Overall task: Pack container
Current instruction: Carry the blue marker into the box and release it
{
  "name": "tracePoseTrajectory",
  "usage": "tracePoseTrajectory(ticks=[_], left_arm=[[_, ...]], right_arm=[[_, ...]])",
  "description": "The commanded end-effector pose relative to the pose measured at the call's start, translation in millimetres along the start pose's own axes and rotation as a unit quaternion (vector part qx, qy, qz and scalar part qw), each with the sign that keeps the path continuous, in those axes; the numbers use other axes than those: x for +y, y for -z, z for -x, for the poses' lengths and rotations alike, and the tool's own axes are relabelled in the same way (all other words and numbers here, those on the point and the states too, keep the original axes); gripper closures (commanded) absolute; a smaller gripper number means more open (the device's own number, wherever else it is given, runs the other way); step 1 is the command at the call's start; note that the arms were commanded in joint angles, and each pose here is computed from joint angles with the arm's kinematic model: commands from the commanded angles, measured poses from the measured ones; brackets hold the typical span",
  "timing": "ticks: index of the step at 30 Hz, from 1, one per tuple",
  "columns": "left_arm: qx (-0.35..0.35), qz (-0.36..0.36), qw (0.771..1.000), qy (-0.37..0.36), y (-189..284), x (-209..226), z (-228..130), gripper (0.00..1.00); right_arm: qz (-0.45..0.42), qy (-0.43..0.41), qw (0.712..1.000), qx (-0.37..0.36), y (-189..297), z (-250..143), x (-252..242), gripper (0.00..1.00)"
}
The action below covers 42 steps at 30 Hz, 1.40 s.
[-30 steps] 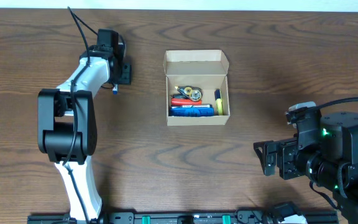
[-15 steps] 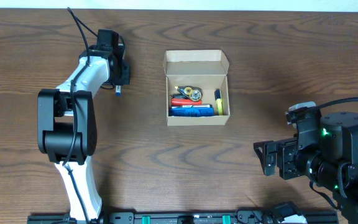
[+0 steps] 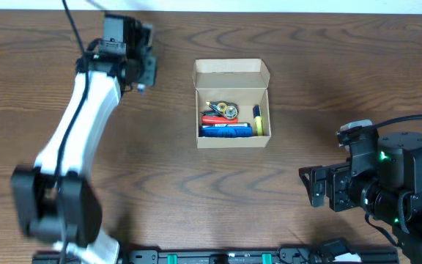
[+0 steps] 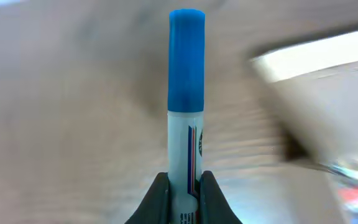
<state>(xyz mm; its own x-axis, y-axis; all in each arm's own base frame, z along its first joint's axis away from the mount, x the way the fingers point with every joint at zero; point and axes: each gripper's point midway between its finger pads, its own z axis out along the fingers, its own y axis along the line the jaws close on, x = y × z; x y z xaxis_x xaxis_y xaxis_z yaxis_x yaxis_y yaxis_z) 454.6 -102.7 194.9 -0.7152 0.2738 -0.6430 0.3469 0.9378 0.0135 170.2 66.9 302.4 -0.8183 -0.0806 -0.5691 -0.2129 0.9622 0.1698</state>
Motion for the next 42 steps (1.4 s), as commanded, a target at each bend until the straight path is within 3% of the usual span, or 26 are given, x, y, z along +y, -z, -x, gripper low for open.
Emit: tracePoseTrajectory(ticks=[1,5,12,20,30,31,35,39,42], left_arm=[[-0.063,-0.091,0.977,-0.183,39.1,-67.5,21.8,0.94],[-0.090,-0.149,0.923,-0.343,61.5,-133.2,15.2,0.94],[-0.048,-0.217,0.816,-0.533,51.2,-201.2,-37.3,0.94],[0.025,-0.232,0.809,-0.539,0.3,-205.8,-69.9,0.94],[0.062,-0.258,0.804,-0.533,-35.5,-210.6,-94.0,0.94],[0.065,-0.257,0.804,-0.533,-37.4,-209.9,-95.0,0.91],[0.074,-0.255,0.803,-0.533,-42.7,-208.4,-99.2,0.62],[0.072,-0.251,0.814,-0.519,-38.4,-208.3,-95.3,0.61],[0.069,-0.242,0.836,-0.488,-28.8,-207.7,-87.1,0.62]], right_arm=[[0.004,0.010,1.000,0.000,0.4,-0.4,1.9,0.01],[0.004,0.010,1.000,0.000,0.4,-0.4,1.9,0.01],[0.004,0.010,1.000,0.000,0.4,-0.4,1.9,0.01],[0.004,0.010,1.000,0.000,0.4,-0.4,1.9,0.01],[0.004,0.010,1.000,0.000,0.4,-0.4,1.9,0.01],[0.004,0.010,1.000,0.000,0.4,-0.4,1.9,0.01],[0.004,0.010,1.000,0.000,0.4,-0.4,1.9,0.01],[0.004,0.010,1.000,0.000,0.4,-0.4,1.9,0.01],[0.004,0.010,1.000,0.000,0.4,-0.4,1.9,0.01]])
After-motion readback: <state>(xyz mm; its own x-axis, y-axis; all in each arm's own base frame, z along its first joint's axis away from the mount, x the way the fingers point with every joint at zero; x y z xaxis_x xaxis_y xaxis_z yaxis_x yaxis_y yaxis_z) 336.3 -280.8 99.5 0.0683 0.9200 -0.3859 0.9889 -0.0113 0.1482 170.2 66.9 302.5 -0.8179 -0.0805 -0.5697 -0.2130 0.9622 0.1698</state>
